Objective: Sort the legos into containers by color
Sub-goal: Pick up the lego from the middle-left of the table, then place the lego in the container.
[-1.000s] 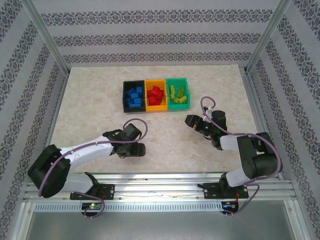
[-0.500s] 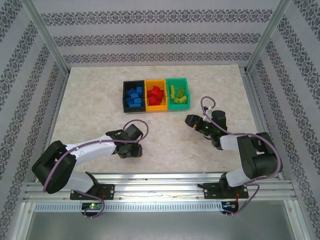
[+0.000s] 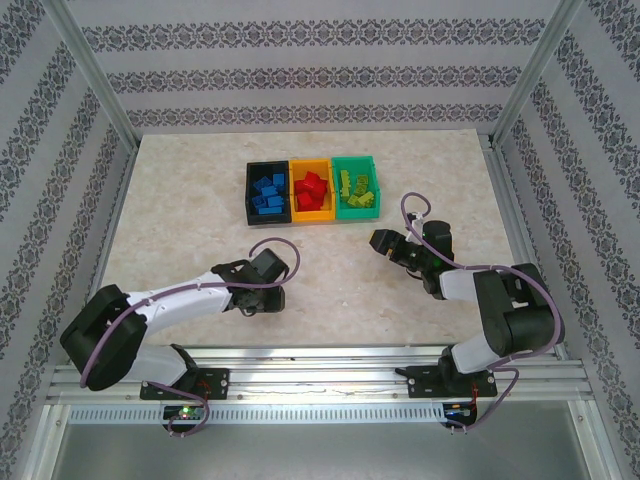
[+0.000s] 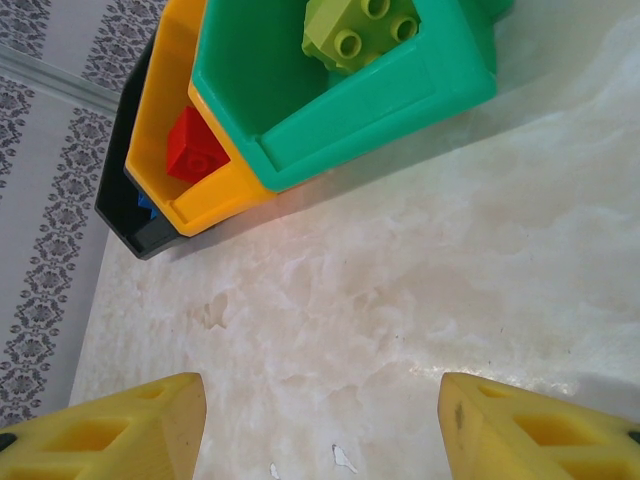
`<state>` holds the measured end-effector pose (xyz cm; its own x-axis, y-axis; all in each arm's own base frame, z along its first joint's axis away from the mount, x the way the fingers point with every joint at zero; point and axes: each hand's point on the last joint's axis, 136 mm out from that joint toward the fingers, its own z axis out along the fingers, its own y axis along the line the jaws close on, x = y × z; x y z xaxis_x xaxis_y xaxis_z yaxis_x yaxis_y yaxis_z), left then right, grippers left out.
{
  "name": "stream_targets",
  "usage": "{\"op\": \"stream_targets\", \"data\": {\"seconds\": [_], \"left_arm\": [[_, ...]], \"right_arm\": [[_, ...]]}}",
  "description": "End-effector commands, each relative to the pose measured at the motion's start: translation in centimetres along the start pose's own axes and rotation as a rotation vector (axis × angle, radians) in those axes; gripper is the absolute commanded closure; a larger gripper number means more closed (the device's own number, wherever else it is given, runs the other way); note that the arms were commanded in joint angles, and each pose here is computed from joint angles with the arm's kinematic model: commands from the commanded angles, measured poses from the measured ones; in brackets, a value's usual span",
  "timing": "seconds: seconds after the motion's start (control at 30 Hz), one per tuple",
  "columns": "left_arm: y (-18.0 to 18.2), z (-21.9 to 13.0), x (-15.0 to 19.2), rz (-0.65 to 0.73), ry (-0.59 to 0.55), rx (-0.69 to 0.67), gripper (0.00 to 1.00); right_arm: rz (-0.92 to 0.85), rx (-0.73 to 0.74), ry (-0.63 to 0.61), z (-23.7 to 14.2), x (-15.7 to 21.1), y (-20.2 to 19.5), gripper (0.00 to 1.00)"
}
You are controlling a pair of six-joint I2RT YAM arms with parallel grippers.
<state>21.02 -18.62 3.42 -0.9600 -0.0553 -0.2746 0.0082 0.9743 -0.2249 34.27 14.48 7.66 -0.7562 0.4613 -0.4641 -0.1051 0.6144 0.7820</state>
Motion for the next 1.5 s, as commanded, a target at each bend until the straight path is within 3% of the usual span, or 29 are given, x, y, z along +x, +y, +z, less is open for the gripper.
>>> {"op": "stream_targets", "data": {"seconds": [0.0, 0.43, 1.0, 1.27, 1.37, 1.47], "left_arm": [[-2.1, -1.4, -2.7, 0.041, -0.103, 0.052, 0.69], [-9.4, -2.0, -10.0, 0.159, -0.168, 0.106, 0.69], [-18.9, -2.7, -26.1, 0.246, -0.282, 0.195, 0.67], [-19.4, 0.3, -32.9, 0.237, -0.353, 0.162, 0.56], [-19.6, 0.5, -34.3, 0.211, -0.373, 0.179, 0.43], [-19.9, 0.0, -34.0, 0.203, -0.361, 0.197, 0.21]], "right_arm": [[-0.011, -0.05, -0.004, 0.5, -0.7, 1.3, 0.37], [0.039, -0.047, -0.013, 0.2, -1.1, 0.3, 0.37], [0.075, -0.069, -0.067, -0.7, -2.2, -0.2, 0.37], [0.081, -0.076, -0.069, -0.7, -2.2, -0.2, 0.37], [0.082, -0.076, -0.073, -0.7, -2.3, -0.2, 0.37], [0.079, -0.073, -0.077, -0.8, -2.3, -0.2, 0.37]]}}
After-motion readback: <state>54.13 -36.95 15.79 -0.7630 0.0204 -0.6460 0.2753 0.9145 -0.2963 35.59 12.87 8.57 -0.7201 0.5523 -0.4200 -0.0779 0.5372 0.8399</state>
